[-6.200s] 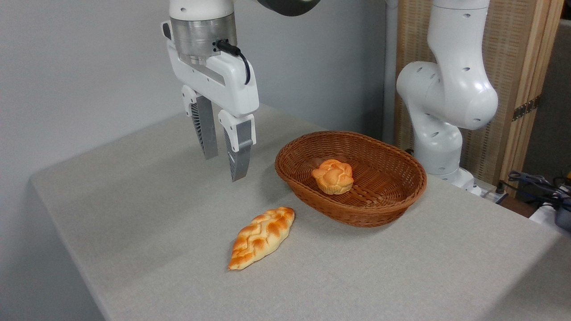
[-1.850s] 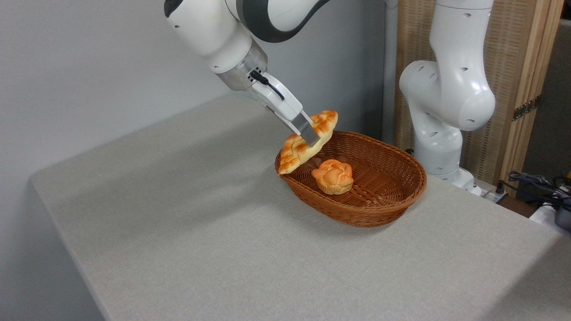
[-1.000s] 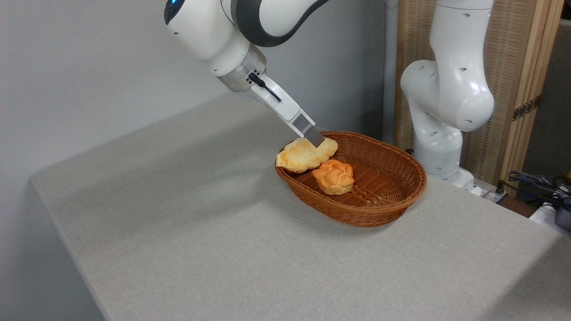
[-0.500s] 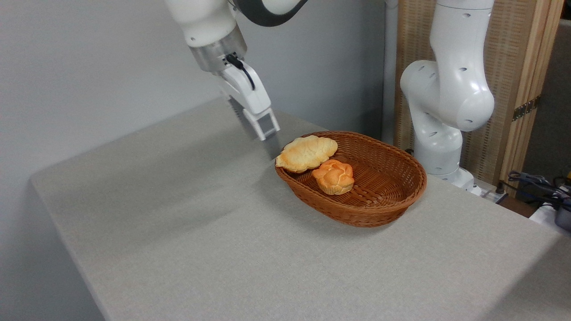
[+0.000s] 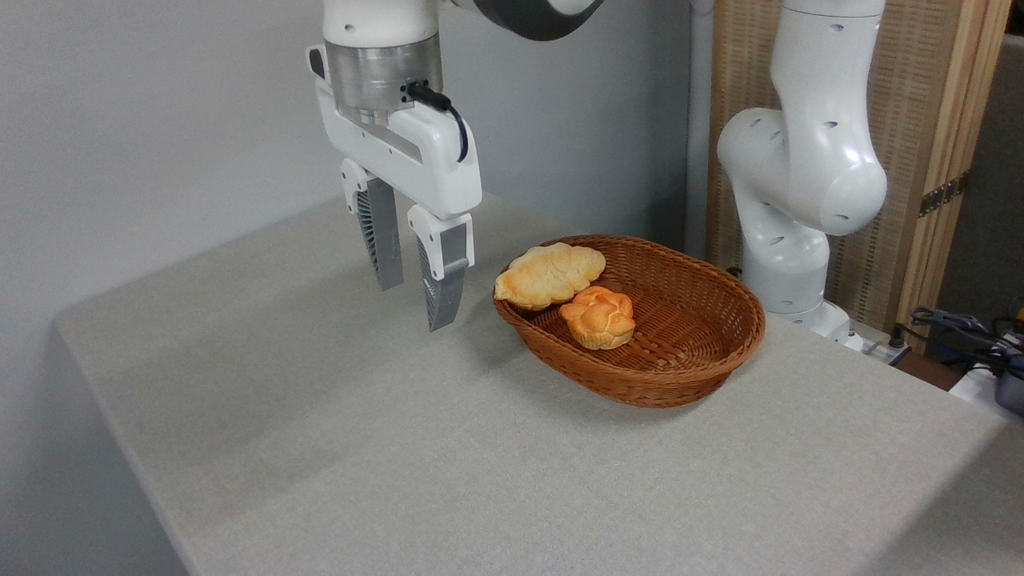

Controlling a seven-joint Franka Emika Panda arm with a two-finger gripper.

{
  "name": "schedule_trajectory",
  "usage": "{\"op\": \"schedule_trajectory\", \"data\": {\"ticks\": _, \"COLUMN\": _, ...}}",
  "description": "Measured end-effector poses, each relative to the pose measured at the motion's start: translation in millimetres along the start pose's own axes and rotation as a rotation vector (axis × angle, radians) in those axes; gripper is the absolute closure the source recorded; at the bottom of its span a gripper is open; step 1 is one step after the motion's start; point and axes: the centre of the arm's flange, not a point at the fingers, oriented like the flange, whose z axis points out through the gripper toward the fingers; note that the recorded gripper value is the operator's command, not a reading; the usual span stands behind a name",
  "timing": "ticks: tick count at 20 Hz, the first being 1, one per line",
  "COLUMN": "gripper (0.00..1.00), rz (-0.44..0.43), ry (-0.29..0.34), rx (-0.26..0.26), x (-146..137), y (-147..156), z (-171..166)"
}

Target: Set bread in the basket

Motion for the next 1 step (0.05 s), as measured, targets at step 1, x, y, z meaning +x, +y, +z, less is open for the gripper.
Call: {"op": "schedule_trajectory", "data": {"ticks": 1, "gripper": 0.00, "rz": -0.013, "ry": 0.005, "rx": 0.005, "x": -3.2, "y": -6.7, "z": -3.5}}
